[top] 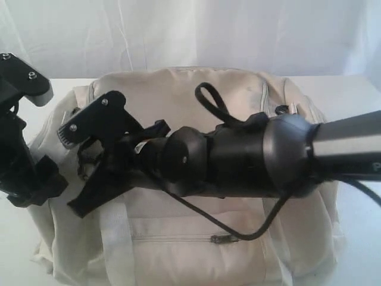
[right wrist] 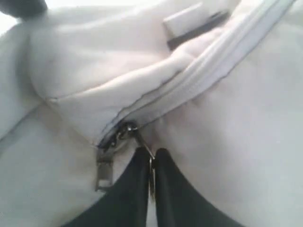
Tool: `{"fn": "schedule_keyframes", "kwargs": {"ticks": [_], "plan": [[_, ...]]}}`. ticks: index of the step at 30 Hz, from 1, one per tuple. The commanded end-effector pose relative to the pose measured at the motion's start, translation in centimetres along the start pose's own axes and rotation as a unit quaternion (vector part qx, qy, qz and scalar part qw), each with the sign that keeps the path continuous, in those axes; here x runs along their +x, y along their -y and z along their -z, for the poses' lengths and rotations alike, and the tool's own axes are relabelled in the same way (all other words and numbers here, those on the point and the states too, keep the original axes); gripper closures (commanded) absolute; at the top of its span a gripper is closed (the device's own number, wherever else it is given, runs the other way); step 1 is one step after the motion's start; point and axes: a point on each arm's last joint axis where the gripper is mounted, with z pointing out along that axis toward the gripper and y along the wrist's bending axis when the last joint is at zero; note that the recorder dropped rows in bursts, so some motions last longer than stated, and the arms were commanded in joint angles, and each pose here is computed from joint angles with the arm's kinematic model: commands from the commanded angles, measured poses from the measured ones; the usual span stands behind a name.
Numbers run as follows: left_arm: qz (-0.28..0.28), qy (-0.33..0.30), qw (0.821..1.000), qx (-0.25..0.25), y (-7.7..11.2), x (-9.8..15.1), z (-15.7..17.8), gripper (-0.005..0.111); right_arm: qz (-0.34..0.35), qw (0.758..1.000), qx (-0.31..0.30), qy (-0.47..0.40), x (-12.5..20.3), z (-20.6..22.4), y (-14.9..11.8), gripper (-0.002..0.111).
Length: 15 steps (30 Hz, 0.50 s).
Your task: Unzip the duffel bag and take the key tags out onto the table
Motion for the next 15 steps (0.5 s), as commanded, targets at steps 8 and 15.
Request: {"fn": "schedule_keyframes", "kwargs": {"ticks": [8, 15], "plan": [[0.001, -0.008, 1.000, 0.006, 0.5, 1.2, -1.1, 0.022, 0.010, 0.989, 0.077, 0.126, -4.7, 3.7, 1.8, 0.108], [0.031, -0.002, 0.999, 0.025, 1.1, 1.9, -3.2, 0.058, 0.008, 0.987, 0.079, 0.137, -5.4, 3.8, 1.9, 0.108]]}}
